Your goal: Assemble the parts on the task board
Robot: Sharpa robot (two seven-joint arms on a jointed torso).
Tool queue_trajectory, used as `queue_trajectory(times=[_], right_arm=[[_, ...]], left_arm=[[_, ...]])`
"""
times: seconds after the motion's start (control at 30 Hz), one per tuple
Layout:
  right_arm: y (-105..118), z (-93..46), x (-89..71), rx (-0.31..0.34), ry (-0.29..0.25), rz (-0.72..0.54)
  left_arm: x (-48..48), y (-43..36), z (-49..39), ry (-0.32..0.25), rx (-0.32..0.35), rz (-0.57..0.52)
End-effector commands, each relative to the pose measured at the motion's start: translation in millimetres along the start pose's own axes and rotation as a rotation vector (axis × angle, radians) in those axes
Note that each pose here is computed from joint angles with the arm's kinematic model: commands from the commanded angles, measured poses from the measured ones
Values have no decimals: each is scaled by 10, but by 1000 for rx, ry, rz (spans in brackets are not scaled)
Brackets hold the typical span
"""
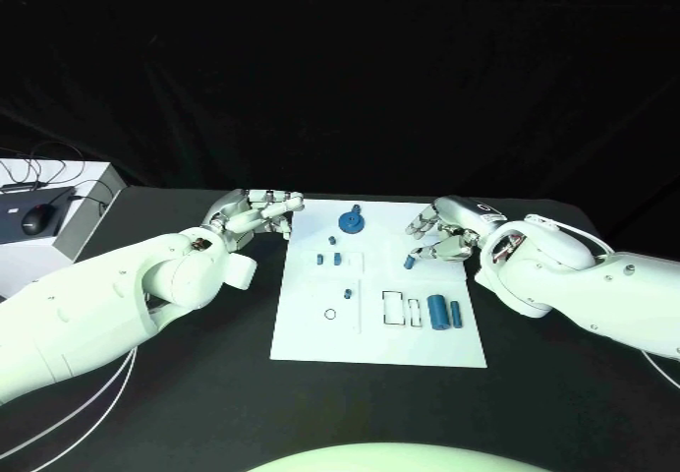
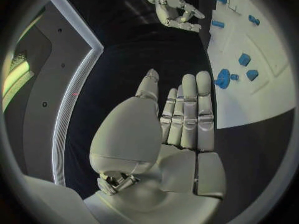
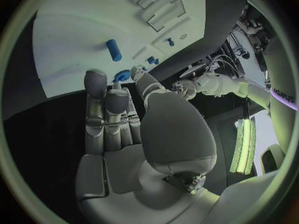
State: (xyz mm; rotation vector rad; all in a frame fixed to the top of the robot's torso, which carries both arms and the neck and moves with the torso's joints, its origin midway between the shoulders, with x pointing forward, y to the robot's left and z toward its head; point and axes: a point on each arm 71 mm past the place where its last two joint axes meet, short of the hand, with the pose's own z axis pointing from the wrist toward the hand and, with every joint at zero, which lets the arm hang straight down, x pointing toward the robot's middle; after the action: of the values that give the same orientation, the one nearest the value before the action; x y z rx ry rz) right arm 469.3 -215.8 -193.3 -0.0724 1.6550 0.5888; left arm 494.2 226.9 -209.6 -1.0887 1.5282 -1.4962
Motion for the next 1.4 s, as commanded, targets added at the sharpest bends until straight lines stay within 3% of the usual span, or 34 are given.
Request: queue_trajectory(times=[0.03, 0.23, 0.6, 0.9, 1.4], right_arm=[[-21, 20, 65, 5, 87, -123], [-37, 48, 134, 14, 141, -164], [-22, 102, 229, 13, 161, -182], [30, 134, 308, -1, 149, -163], [26, 144, 306, 7, 97, -156]], left_arm=[[27, 0, 1, 18, 3, -11], [21, 2, -1, 16, 1, -10], [22, 2, -2, 18, 1, -10], [21, 2, -4, 17, 1, -10], [12, 5, -5, 17, -2, -10]])
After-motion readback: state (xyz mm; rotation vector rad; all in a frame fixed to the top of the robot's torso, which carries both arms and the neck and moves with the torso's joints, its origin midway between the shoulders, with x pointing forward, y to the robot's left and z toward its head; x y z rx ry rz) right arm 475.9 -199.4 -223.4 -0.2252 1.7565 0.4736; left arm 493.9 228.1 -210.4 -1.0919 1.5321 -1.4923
